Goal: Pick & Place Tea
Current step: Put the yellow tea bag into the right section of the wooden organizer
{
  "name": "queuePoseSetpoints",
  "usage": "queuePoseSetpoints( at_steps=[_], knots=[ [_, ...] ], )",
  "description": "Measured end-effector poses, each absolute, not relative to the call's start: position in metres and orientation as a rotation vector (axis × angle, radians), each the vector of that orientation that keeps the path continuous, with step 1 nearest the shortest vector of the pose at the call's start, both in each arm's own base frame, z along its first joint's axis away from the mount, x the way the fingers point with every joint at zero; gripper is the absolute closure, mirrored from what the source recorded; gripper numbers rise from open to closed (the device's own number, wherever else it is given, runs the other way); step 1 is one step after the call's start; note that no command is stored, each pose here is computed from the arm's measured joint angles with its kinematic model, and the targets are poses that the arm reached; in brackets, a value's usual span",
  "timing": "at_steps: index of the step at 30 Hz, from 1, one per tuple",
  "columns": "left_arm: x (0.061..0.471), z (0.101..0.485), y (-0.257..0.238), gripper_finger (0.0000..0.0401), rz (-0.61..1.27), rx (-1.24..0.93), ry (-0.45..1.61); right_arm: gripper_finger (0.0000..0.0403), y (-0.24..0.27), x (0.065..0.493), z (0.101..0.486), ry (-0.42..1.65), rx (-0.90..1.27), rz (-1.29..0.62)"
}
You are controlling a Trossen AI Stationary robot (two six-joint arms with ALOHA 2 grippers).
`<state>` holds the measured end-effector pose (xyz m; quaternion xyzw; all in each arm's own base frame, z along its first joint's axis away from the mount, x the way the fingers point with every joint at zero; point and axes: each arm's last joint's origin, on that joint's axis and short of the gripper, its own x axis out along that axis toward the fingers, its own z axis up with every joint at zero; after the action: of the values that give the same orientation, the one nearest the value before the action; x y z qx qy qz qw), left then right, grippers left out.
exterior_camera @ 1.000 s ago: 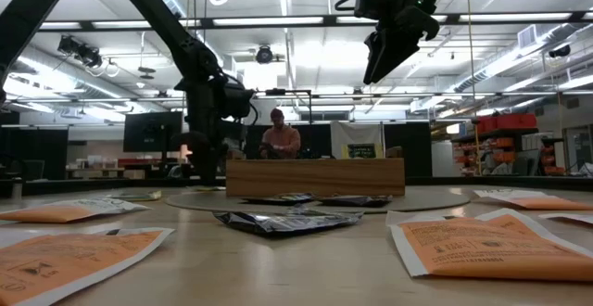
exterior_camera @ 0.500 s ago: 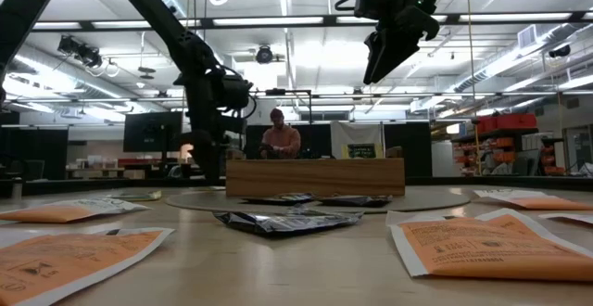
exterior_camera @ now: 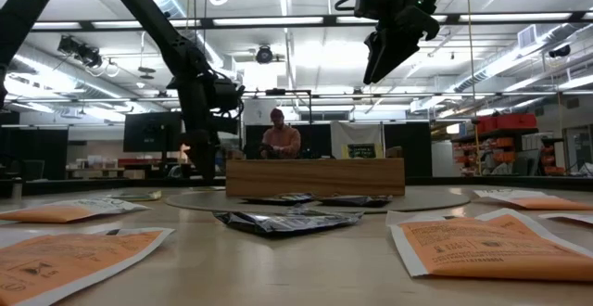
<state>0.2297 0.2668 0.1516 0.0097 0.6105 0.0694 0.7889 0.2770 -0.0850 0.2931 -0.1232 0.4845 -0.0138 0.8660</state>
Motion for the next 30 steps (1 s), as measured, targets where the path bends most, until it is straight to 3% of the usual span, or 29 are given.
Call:
queuePoseSetpoints(
  at_steps=[13,22,26,30],
  knots=[
    [0.238,0.134,0.268,0.0183,0.226,-0.037,1.358,0.0209,-0.085,0.278,0.294,1.002,-0.254,-0.023],
    [0.239,0.12,0.268,0.0188,0.17,-0.109,1.351,0.0209,-0.084,0.278,0.294,0.992,-0.251,-0.008],
    [0.24,0.116,0.267,0.0218,0.171,-0.146,1.348,0.0209,-0.085,0.278,0.294,0.992,-0.251,-0.008],
    [0.24,0.116,0.267,0.028,0.167,-0.141,1.349,0.0209,-0.085,0.278,0.294,0.992,-0.251,-0.009]
  ],
)
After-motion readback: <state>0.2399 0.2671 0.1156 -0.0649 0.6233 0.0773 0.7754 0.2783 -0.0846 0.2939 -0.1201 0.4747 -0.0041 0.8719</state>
